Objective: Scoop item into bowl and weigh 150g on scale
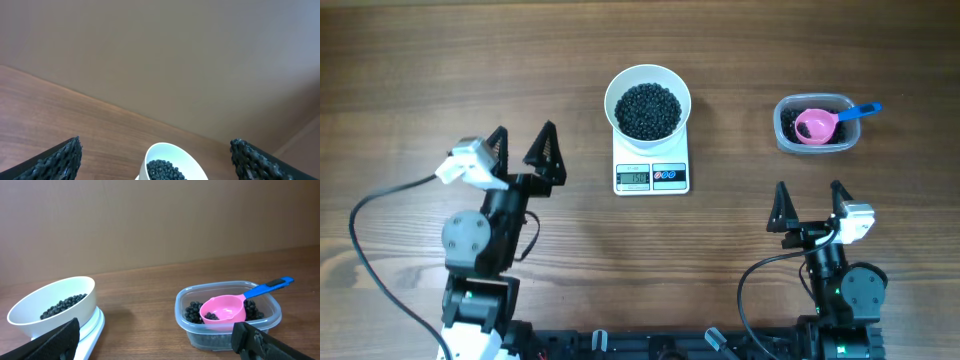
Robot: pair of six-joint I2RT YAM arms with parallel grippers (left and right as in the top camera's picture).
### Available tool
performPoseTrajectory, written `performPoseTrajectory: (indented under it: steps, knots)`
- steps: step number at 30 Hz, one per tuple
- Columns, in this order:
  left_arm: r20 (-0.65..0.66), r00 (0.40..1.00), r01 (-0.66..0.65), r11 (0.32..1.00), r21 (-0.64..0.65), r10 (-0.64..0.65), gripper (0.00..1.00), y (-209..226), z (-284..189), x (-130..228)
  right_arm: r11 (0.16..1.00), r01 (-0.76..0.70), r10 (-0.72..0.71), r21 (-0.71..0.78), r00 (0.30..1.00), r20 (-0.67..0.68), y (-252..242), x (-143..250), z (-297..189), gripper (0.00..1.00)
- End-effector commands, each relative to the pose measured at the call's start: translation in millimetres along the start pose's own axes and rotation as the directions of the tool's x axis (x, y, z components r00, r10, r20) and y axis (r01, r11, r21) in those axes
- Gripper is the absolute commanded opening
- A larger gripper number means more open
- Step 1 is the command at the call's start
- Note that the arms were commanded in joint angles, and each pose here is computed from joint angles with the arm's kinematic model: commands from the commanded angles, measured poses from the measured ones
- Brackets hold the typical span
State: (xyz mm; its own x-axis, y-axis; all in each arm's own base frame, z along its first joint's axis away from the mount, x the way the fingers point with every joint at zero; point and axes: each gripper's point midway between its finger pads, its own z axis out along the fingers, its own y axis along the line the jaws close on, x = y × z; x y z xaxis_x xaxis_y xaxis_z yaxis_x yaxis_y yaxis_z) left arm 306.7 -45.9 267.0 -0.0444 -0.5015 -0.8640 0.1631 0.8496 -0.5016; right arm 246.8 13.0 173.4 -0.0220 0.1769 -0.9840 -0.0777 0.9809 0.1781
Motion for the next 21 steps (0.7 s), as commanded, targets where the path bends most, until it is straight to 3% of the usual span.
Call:
performPoseTrajectory:
  steps: [1, 21]
  knots:
    - [0.032, 0.999, 0.024, 0.999, -0.028, -0.023, 1.0, 13, -14, 8, 1.0, -0.007, 0.007, 0.009, 1.0, 0.014, -1, -3, -1, 1.0]
    - [0.271, 0.962, 0.014, 0.996, 0.092, -0.038, 1.0, 12, -74, 3, 1.0, -0.006, 0.006, 0.009, 1.0, 0.014, -1, -3, -1, 1.0]
